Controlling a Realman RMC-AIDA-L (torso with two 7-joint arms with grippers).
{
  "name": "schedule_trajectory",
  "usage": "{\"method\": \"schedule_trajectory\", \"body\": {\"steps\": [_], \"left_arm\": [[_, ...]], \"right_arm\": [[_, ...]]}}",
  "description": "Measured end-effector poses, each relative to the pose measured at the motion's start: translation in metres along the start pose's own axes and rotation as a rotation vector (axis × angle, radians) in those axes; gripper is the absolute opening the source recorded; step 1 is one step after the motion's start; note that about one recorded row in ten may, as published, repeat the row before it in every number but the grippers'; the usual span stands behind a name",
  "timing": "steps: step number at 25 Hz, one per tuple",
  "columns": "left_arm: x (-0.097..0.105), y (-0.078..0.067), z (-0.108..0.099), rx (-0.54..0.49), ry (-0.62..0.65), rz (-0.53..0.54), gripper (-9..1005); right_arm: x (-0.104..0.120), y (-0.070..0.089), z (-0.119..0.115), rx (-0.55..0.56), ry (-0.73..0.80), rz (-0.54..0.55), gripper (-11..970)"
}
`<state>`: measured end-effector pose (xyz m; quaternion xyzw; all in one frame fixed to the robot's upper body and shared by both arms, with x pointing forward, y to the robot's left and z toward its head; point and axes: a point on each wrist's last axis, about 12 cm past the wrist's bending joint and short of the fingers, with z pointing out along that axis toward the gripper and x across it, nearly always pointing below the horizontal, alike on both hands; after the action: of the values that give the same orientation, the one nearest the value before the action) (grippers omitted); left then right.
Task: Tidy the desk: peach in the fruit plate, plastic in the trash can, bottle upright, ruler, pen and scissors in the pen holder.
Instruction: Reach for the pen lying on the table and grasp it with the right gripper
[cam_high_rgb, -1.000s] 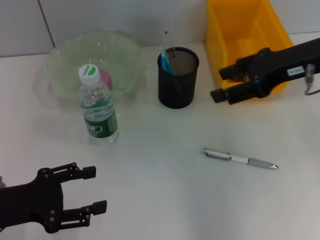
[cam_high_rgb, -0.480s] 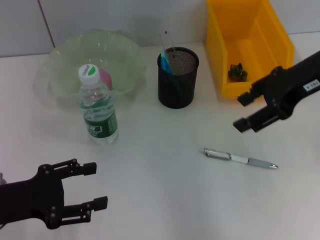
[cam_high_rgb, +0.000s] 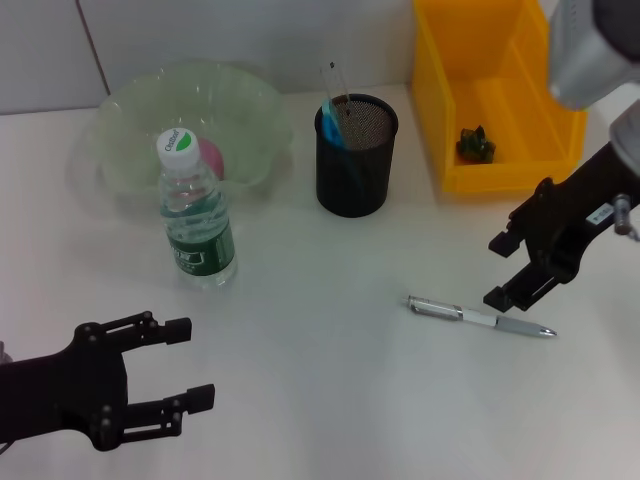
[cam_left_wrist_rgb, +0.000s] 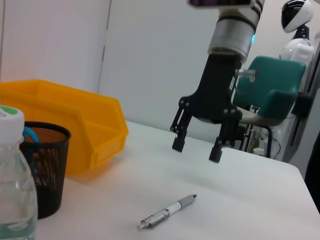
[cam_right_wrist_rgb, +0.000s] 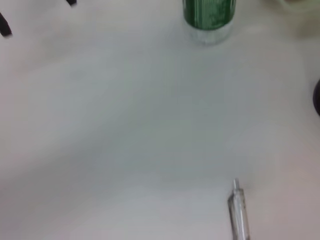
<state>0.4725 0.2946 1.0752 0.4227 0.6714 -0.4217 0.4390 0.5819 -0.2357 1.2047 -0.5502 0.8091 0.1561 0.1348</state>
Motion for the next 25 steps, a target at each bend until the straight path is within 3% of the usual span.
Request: {"method": "schedule_trajectory", "body": {"steps": [18,25], "left_arm": [[0.002,-0.001,0.0,-0.005,-0.002,-0.012,790],[0.003,-0.002,0.0,-0.005,-0.003,-0.015,790]], "right_arm": [[-0.018,-0.007,0.063,0.036,0.159,-0.085,716],[-0.024,-0.01,0.076,0.049,0.2,-0.097,716]]}}
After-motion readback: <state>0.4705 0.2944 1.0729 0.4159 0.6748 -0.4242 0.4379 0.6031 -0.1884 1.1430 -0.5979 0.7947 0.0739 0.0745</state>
